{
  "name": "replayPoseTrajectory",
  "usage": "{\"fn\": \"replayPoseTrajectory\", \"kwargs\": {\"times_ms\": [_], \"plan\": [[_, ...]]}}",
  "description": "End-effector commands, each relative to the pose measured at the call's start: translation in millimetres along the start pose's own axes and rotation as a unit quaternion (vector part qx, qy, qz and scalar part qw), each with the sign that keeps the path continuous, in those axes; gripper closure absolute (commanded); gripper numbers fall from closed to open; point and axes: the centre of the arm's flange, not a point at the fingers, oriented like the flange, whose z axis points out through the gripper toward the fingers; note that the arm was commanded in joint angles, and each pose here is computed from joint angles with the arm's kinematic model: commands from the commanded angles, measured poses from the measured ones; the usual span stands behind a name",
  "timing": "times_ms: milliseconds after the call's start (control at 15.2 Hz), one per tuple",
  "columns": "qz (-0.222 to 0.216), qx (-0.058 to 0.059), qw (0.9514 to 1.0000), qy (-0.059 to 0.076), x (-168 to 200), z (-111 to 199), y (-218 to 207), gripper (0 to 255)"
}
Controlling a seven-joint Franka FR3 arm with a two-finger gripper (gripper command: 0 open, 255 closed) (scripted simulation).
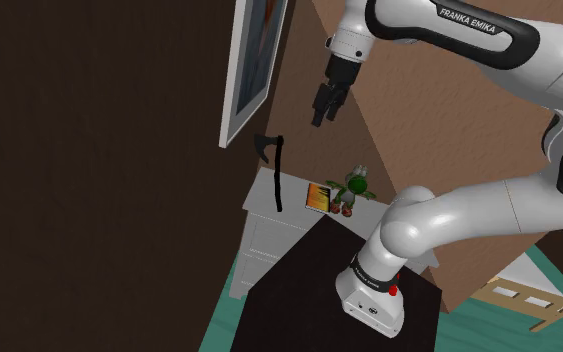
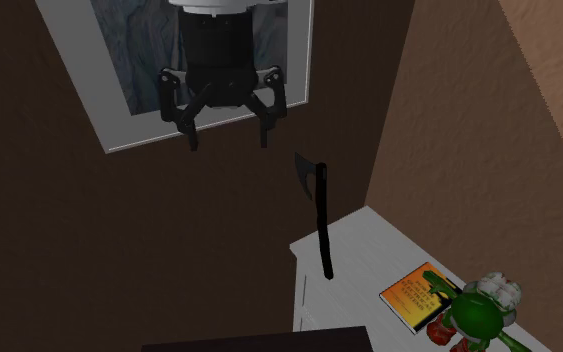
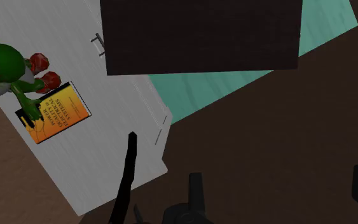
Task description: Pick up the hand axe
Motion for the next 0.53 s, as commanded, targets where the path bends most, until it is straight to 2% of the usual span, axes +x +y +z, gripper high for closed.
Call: {"fn": "replayPoseTrajectory", "kwargs": {"times_ms": [0,462], "plan": [[0.0,0.0,1.0,0.0,0.0,0.0,0.0,0],[0.013,-0.009,0.9996,-0.023,67.8,46.9,49.0,0]]}}
